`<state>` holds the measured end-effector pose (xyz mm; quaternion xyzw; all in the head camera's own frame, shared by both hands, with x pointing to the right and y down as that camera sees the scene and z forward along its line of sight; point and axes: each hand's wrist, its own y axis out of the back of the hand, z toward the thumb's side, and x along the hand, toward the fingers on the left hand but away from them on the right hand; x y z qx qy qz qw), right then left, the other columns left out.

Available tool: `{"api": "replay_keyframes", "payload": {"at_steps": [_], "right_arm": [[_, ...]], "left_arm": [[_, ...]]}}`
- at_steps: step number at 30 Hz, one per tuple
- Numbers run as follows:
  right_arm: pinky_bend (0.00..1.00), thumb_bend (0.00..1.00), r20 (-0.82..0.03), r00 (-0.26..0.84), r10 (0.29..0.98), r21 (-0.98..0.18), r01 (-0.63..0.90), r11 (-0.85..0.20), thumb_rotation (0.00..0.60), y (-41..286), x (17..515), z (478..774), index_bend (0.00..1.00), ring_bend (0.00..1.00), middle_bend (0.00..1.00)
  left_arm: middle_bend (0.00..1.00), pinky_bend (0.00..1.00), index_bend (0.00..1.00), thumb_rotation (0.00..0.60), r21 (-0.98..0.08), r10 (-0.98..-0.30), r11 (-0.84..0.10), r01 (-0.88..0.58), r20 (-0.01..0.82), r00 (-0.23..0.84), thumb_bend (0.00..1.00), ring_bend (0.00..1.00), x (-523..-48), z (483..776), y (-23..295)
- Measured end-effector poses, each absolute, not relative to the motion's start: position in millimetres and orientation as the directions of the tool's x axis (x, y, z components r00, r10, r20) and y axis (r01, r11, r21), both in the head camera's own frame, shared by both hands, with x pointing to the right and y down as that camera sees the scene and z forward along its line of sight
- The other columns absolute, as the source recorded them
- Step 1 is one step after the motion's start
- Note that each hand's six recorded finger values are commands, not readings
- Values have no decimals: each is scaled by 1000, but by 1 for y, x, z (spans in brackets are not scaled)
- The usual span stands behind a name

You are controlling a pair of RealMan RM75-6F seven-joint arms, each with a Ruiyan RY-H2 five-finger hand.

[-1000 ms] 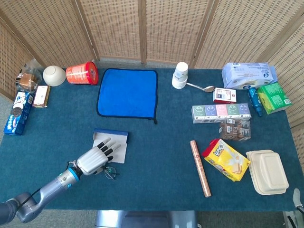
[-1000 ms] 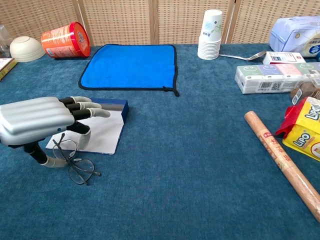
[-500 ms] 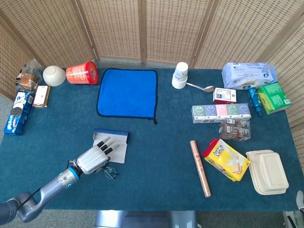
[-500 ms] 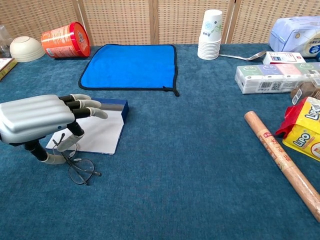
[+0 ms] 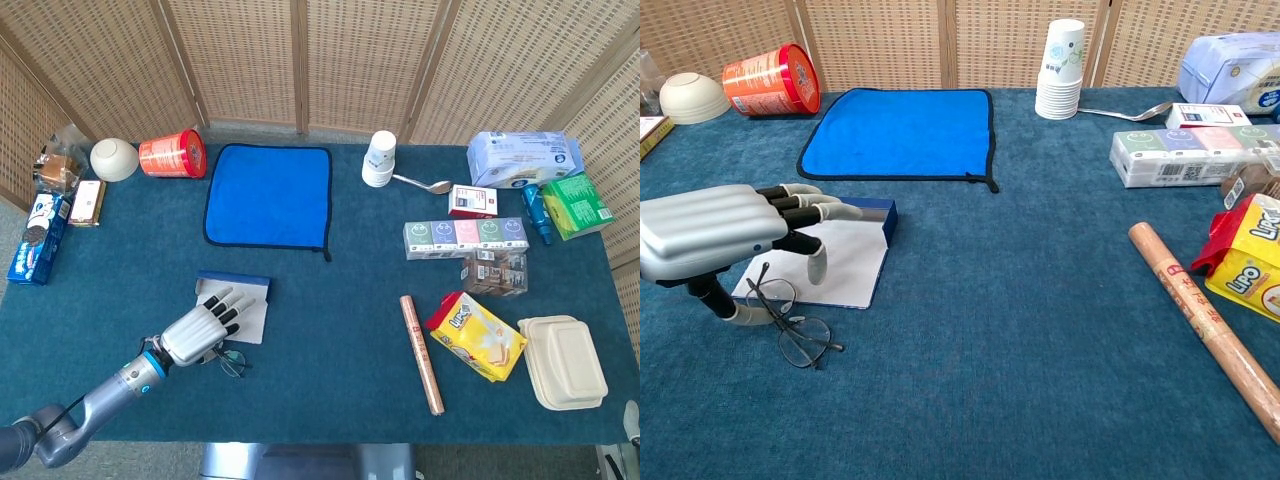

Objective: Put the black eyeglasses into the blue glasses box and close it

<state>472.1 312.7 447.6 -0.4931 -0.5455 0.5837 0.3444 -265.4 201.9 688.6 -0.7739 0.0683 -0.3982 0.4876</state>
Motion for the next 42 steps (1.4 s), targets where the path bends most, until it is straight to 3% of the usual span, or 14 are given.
{"api": "replay_keyframes", "payload": {"at_steps": [5, 9, 12, 18, 24, 31, 42], "right_arm": [[222, 433, -200, -279, 939, -976, 138, -167, 392, 314, 473, 447, 155, 183, 290], [224, 425, -199, -280, 939, -977, 137, -166, 397, 314, 473, 446, 155, 185, 290], [224, 418, -198, -282, 939, -977, 136, -165, 394, 315, 474, 446, 159, 185, 289], [224, 412, -196, -287, 938, -977, 137, -162, 394, 317, 475, 445, 164, 185, 290], [225, 411, -192, -287, 939, -978, 136, -159, 396, 316, 475, 444, 167, 186, 289], [225, 410, -192, -285, 939, -978, 138, -158, 396, 314, 475, 445, 167, 185, 290], [229, 410, -195, -285, 938, -976, 147, -159, 397, 314, 475, 447, 167, 187, 290]], "left_arm": [[0, 0, 434, 588, -794, -479, -522, 310, 574, 664, 245, 0, -266, 693, 205], [0, 0, 445, 508, -785, -469, -526, 328, 589, 658, 305, 0, -264, 698, 206], [0, 0, 452, 488, -783, -464, -525, 334, 592, 659, 320, 0, -262, 698, 206], [24, 0, 545, 510, -781, -457, -522, 341, 594, 662, 352, 0, -258, 699, 206], [97, 0, 657, 600, -786, -466, -527, 323, 585, 664, 355, 0, -258, 697, 205], [155, 12, 705, 600, -797, -496, -528, 293, 570, 655, 353, 0, -262, 694, 199], [150, 18, 708, 600, -818, -549, -520, 244, 540, 638, 352, 0, -259, 685, 175]]}}
